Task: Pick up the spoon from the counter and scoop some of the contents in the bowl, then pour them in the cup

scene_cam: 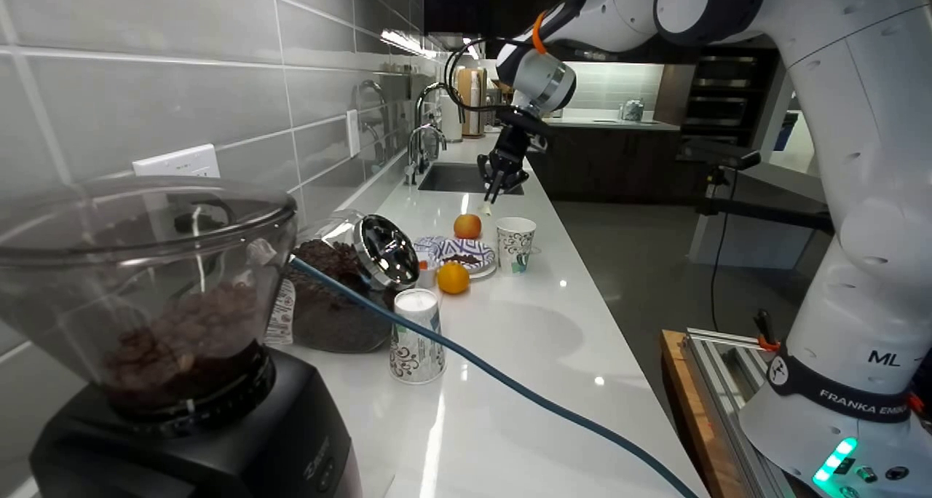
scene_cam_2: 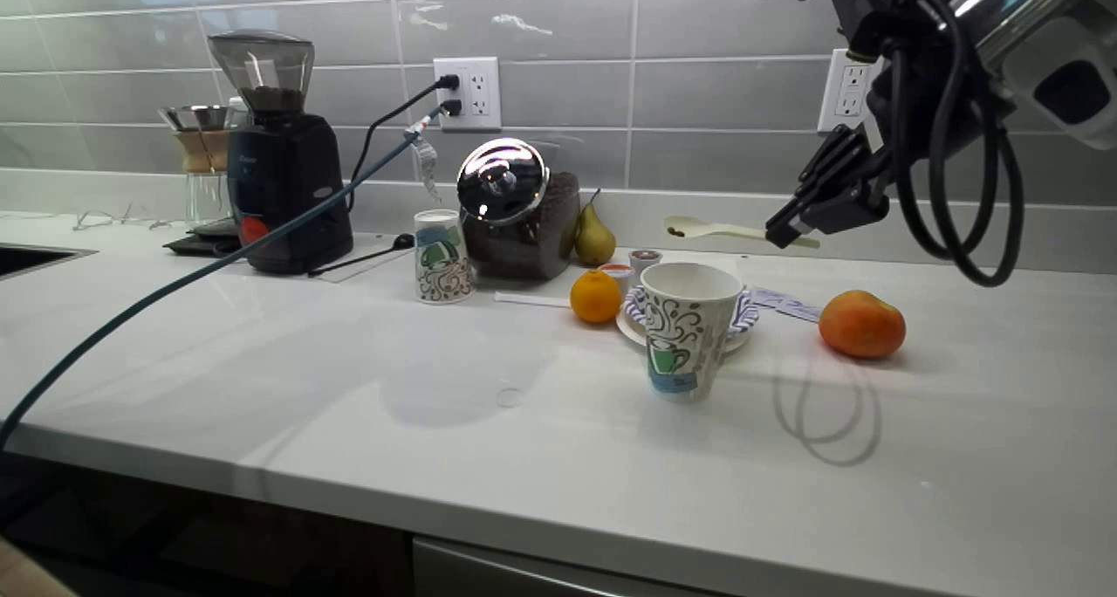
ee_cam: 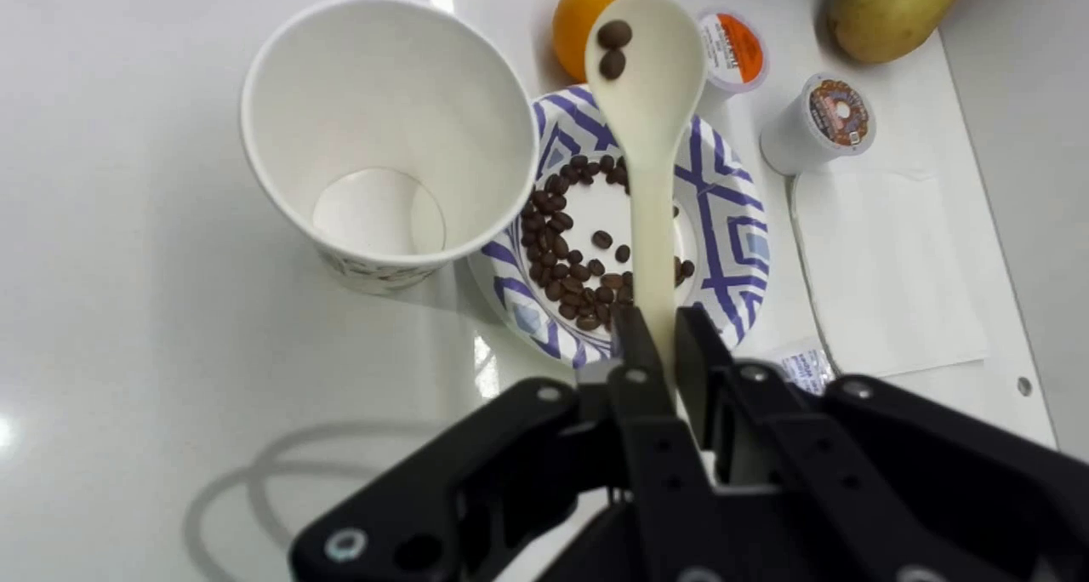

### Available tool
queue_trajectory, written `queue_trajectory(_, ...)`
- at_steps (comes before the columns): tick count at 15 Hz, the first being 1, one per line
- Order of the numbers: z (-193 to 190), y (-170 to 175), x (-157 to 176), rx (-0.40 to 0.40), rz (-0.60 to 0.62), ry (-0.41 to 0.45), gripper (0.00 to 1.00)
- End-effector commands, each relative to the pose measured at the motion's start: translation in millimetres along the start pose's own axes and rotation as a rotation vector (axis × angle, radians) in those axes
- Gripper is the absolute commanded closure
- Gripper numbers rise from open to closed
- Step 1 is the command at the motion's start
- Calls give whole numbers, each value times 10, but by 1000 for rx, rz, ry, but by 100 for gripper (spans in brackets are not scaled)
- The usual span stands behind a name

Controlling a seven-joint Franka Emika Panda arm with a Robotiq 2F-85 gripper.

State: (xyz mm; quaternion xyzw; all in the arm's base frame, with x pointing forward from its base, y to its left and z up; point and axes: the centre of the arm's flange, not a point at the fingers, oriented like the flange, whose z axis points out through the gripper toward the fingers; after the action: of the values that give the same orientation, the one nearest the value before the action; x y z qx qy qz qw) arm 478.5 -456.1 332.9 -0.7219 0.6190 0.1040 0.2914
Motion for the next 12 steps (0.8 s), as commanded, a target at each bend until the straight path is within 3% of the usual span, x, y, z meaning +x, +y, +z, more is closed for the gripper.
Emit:
queue_trajectory(1, -82, 223, -225, -25, 22, 27, 97)
queue_trajectory(6, -56, 369, -323, -46, 20, 127, 97)
queue_trajectory(12, 93, 396, -500, -15, -89, 263, 97)
